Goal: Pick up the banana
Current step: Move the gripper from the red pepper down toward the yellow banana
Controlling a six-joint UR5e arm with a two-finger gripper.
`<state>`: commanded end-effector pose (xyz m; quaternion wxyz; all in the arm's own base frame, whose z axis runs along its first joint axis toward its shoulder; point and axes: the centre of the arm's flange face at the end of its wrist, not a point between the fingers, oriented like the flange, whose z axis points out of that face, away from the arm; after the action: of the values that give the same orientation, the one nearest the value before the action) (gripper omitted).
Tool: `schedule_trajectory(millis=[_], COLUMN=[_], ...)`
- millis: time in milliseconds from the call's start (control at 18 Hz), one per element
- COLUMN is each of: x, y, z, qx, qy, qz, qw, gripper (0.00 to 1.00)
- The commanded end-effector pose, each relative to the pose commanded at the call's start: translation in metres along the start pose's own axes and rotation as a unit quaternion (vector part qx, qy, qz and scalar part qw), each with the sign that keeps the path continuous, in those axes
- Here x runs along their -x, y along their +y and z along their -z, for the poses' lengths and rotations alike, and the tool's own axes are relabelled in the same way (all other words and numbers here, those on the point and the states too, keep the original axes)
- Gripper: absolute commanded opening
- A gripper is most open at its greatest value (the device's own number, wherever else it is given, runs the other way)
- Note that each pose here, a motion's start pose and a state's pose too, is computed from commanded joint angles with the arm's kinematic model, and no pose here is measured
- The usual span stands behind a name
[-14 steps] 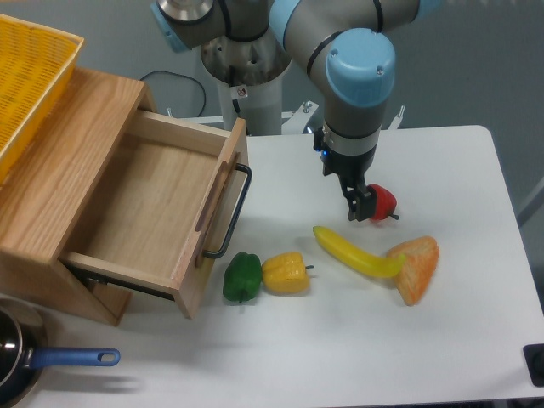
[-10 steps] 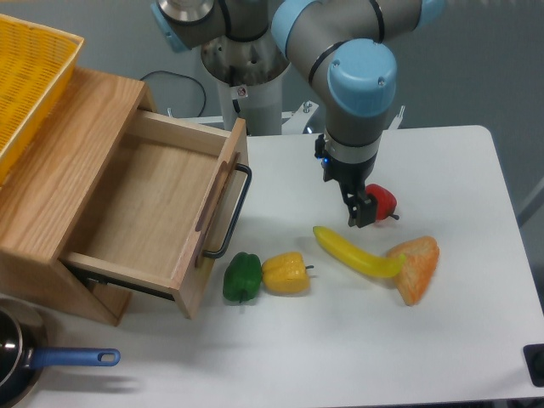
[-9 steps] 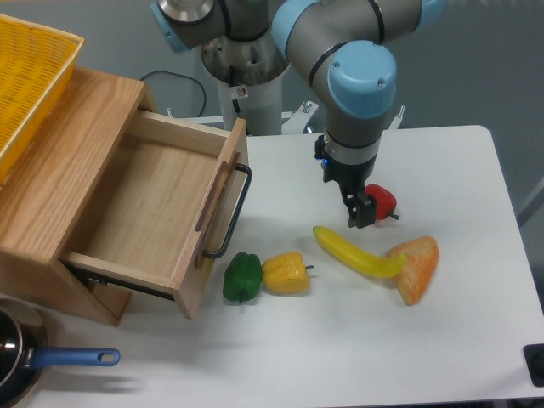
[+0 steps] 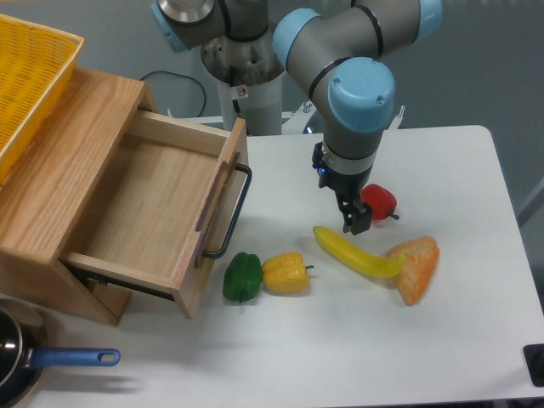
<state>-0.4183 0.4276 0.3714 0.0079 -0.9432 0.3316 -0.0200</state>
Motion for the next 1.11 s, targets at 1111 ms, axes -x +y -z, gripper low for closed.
schedule_trajectory(millis=[1111], x=[0.042], y=[-0.016], z=[-0.045], qx=[0.026], qy=[-0.034], qz=[-0.106], qw=[0.9934], gripper=[1.0])
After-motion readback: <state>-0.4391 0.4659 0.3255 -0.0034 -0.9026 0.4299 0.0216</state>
